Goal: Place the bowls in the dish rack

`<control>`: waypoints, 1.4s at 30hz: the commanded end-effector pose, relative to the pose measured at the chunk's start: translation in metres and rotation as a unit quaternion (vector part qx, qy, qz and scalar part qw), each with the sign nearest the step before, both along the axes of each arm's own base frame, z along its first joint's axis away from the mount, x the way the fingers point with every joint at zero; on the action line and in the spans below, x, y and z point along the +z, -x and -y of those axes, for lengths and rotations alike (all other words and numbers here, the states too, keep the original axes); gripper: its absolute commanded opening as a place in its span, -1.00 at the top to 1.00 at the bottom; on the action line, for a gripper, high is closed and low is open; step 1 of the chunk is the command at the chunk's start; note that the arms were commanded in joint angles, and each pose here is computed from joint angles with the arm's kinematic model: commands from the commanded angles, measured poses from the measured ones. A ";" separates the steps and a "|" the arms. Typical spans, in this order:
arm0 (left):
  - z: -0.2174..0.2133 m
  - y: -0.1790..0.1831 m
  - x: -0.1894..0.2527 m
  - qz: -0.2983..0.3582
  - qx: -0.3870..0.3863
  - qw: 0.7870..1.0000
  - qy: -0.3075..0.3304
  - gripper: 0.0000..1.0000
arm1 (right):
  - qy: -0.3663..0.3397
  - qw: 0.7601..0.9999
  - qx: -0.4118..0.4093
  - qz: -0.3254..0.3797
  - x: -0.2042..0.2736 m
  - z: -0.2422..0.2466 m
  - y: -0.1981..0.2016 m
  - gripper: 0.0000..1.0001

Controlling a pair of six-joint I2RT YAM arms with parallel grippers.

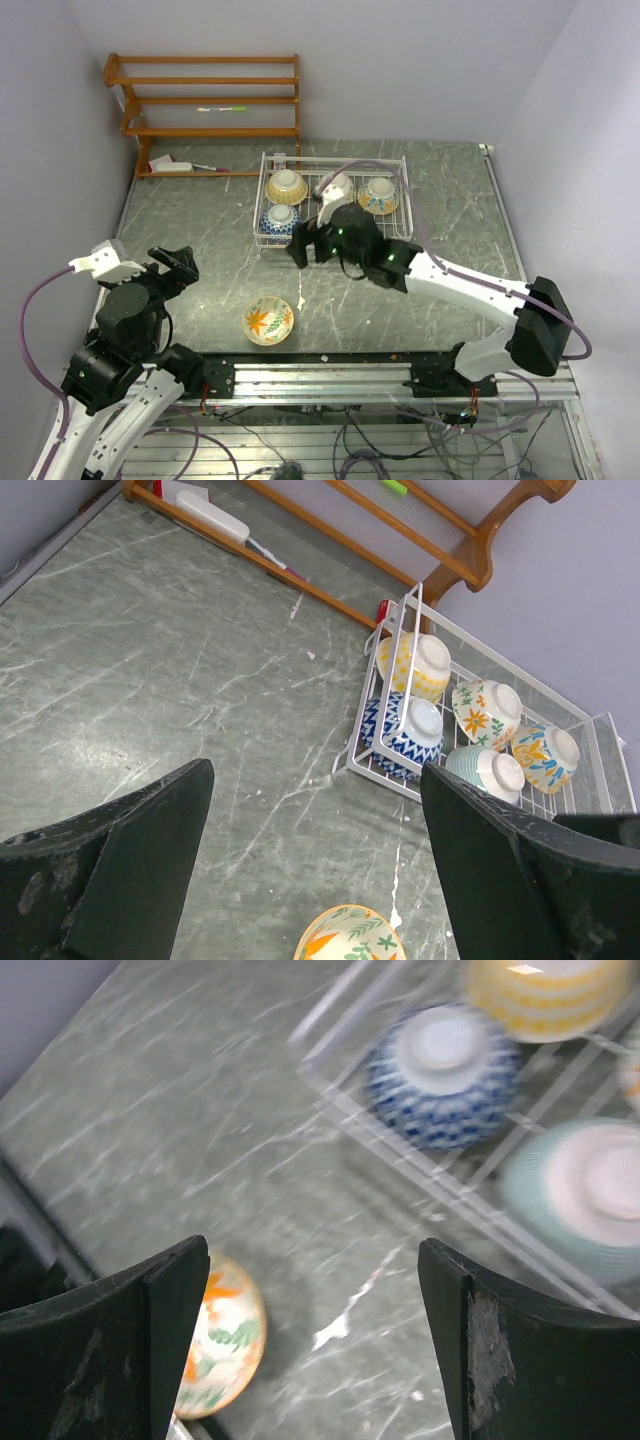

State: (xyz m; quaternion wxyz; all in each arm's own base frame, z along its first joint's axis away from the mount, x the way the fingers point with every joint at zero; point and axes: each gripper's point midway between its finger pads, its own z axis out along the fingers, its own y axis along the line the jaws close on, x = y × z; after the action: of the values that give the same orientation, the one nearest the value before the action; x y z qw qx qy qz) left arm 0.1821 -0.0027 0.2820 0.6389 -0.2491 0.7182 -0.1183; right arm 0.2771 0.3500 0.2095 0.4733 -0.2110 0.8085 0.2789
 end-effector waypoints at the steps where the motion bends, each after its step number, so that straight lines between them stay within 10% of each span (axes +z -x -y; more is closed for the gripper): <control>1: -0.002 -0.001 0.011 0.015 0.007 1.000 0.008 -0.91 | 0.055 0.988 0.141 0.012 -0.022 -0.031 0.073 -0.69; 17: -0.001 -0.002 0.010 0.012 0.007 1.000 0.006 -0.91 | 0.165 0.916 0.365 -0.016 -0.122 -0.098 0.200 -0.53; 42: -0.001 -0.001 0.009 0.012 0.007 1.000 0.008 -0.91 | 0.190 0.925 0.328 0.002 -0.149 -0.098 0.188 0.60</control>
State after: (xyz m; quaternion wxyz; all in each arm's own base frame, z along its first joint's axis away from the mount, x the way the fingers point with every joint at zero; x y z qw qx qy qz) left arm 0.1837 -0.0037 0.2806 0.6363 -0.2479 0.7214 -0.1155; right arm 0.0823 0.4428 0.0468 0.2783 -0.5665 0.7328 0.2543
